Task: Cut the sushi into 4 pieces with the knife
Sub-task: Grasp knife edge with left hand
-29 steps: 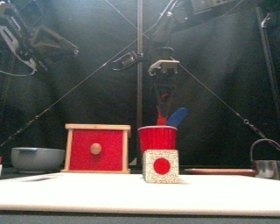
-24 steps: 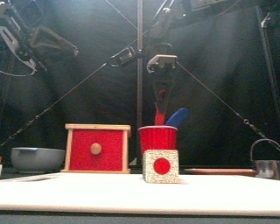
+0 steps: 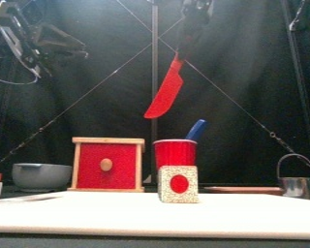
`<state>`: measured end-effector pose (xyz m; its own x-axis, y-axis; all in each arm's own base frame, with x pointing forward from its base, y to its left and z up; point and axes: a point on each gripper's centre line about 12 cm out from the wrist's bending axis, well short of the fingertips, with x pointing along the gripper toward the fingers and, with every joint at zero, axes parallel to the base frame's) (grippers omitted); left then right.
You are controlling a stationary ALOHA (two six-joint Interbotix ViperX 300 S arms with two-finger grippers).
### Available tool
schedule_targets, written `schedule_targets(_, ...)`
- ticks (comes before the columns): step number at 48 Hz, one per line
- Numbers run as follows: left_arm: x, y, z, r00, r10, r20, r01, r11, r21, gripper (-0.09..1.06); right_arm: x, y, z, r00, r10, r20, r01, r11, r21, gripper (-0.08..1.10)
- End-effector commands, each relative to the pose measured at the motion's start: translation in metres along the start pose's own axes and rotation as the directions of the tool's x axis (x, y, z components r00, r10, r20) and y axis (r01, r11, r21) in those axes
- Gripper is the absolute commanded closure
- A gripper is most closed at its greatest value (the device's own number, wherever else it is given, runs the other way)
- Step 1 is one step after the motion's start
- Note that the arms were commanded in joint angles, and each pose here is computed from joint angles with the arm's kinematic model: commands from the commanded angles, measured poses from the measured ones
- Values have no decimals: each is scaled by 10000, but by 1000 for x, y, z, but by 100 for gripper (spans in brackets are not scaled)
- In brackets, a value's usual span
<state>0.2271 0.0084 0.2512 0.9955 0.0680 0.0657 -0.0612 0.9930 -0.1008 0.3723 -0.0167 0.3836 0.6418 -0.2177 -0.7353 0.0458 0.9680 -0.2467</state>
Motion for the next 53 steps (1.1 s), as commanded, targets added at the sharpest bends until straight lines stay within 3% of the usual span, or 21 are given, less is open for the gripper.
schedule_targets(1, 3, -2, 7, 9997, -78, 241, 76, 9999, 86, 10, -11, 3, -8, 9892, 115, 1461, -151, 9996, 236, 85)
schedule_targets(13, 12, -8, 5, 9989, -461, 42, 457, 9971, 603, 9, 10, 17, -46, 9092, 535, 4129, -914, 9932, 726, 85)
schedule_targets(23, 43, -8, -4, 9972, -433, -613, 483, 9954, 830, 9, 22, 23, -63, 8277, 848, 5547, -1504, 9859, 737, 86)
schedule_targets(39, 57, -7, -16, 9933, -393, -1084, 494, 9945, 921, 10, 27, 21, -70, 8117, 802, 5785, -1582, 9837, 856, 86)
schedule_targets(53, 59, -3, -17, 9945, -224, -1022, 318, 9953, 910, 16, 27, 22, -70, 8016, 825, 5921, -1614, 9835, 815, 86)
